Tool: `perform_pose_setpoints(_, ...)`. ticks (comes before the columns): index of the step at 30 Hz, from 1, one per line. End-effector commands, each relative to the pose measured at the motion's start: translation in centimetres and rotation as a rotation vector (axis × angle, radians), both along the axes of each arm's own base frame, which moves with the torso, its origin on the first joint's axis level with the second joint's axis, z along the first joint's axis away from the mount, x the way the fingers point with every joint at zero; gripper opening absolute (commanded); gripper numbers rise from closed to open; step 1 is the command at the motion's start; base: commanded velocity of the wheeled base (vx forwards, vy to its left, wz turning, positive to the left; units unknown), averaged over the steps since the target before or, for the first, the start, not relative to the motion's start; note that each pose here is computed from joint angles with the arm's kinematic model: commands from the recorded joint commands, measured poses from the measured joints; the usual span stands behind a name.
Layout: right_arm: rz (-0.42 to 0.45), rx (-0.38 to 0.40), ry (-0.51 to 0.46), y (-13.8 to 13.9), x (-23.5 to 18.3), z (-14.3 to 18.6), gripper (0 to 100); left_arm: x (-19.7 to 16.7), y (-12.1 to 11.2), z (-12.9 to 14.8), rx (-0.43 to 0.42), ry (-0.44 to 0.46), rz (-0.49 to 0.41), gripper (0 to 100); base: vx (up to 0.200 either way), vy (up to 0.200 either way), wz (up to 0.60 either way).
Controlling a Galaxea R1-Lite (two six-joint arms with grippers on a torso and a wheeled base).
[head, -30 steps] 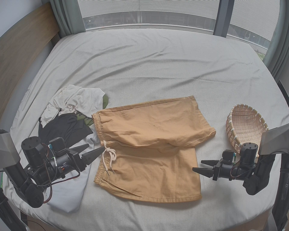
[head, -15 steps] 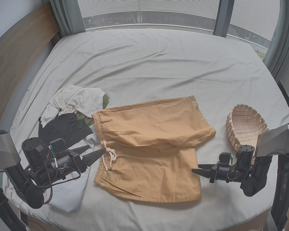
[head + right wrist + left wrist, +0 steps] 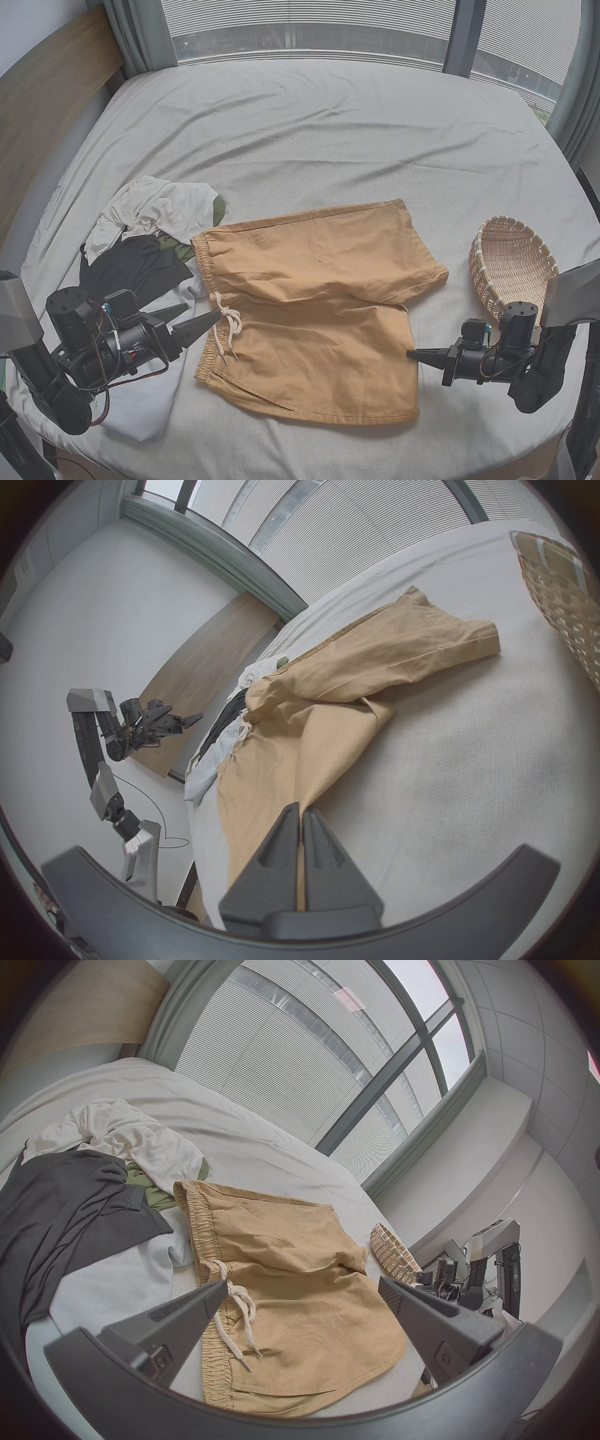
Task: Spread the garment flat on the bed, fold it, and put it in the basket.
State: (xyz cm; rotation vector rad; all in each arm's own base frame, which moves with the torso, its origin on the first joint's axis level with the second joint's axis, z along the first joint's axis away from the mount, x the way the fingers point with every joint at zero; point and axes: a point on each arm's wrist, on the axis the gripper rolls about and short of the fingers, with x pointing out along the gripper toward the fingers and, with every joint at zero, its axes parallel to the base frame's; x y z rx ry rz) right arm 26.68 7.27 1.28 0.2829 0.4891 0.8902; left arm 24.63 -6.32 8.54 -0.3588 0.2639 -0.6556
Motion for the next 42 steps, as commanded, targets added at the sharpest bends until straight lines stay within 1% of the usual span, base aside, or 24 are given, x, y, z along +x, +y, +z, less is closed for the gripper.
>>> perform_pose_setpoints(1,0.035,-0.002,-0.017,0.7,-0.7,0.6,0,-0.1,0.0,-0.1,0.0,0.002,-0.001,100,0.0,0.0,0.0)
perform_pose_setpoints(7,0.078,-0.002,-0.024,2.1,-0.8,0.5,0,-0.1,0.0,-0.1,0.0,0.002,-0.003,100,0.0,0.0,0.0)
perform_pose_setpoints(11,0.102,0.006,-0.048,3.0,-0.4,0.8,0,-0.1,-0.1,-0.1,0.0,0.002,-0.006,100,0.0,0.0,0.0)
perform_pose_setpoints(13,0.125,0.019,-0.082,4.0,0.2,1.1,0,-0.1,-0.2,-0.1,0.0,0.002,-0.007,100,0.0,0.0,0.0)
perform_pose_setpoints(15,0.135,0.023,-0.086,4.5,0.5,1.1,0,-0.2,-0.1,-0.1,0.001,0.004,-0.007,100,0.0,0.0,0.0)
perform_pose_setpoints(18,0.13,0.023,-0.088,5.0,0.7,0.9,0,-0.3,-0.1,-0.2,0.001,0.011,-0.007,100,0.0,0.0,0.0)
perform_pose_setpoints(22,0.134,0.03,-0.118,6.1,1.5,1.1,0,-0.3,-0.1,-0.2,0.002,0.01,-0.007,100,0.0,0.0,0.0)
perform_pose_setpoints(29,0.158,0.074,-0.112,8.4,3.0,0.6,0,-0.4,-0.1,-0.1,0.001,0.011,-0.006,100,0.0,0.0,0.0)
perform_pose_setpoints(35,0.135,0.085,-0.114,9.9,4.3,-0.4,0,-0.4,0.0,-0.1,0.001,0.009,-0.002,100,0.0,0.0,0.0)
perform_pose_setpoints(42,0.136,0.098,-0.141,11.9,5.3,-1.1,0,-0.3,0.1,-0.1,0.001,0.011,0.001,100,0.0,0.0,0.0)
